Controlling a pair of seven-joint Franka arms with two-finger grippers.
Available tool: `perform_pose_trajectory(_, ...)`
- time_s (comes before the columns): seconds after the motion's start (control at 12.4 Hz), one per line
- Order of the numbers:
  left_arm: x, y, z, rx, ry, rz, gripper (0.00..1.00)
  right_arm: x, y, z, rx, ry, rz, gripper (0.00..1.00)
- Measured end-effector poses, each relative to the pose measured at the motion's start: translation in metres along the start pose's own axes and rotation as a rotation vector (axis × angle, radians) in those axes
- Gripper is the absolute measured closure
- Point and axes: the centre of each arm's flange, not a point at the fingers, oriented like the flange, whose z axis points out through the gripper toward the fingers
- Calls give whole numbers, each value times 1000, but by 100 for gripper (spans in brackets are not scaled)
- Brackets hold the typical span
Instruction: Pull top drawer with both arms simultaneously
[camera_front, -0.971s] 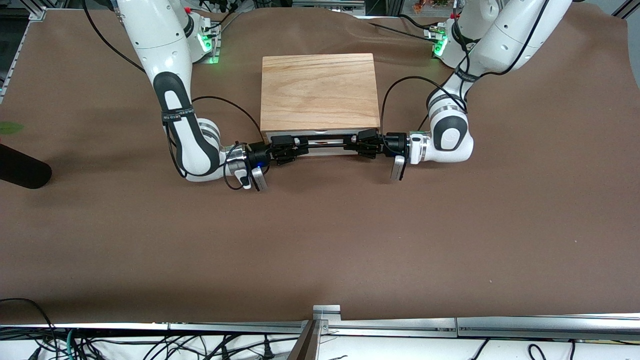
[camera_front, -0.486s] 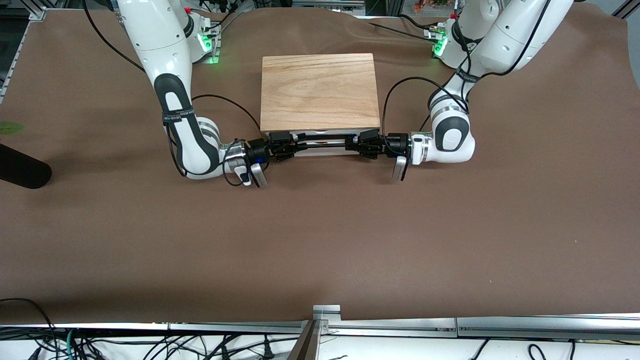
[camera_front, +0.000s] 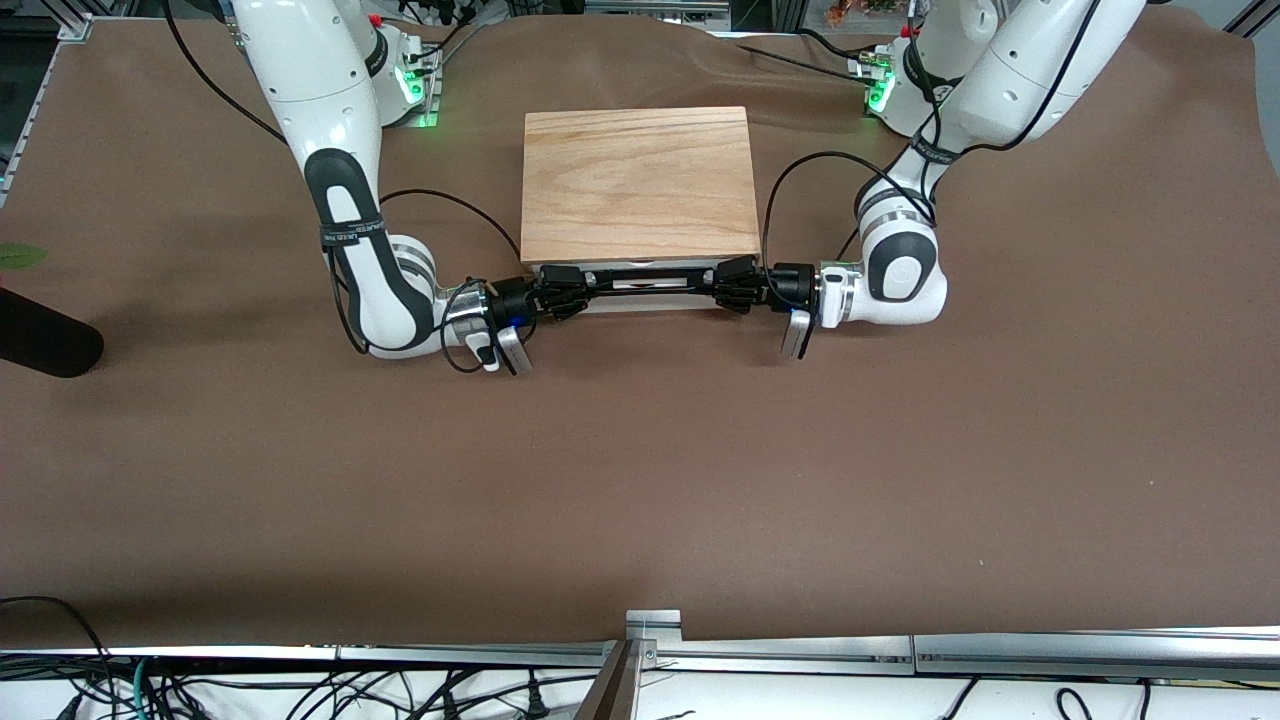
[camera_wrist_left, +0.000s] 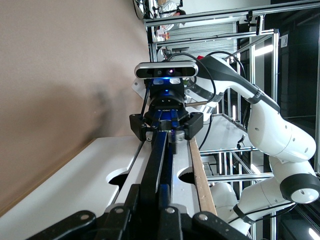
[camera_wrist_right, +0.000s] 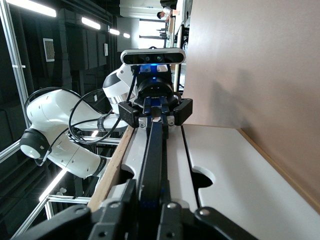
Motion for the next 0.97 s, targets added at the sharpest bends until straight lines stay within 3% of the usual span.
perform_pose_trajectory(0.32,0,0,0,-1,0,0,81,0,0,1,0,0,4,85)
perform_pose_trajectory(0.97,0,0,0,-1,1,-3,81,1,0,0,-3,-1,-1,85)
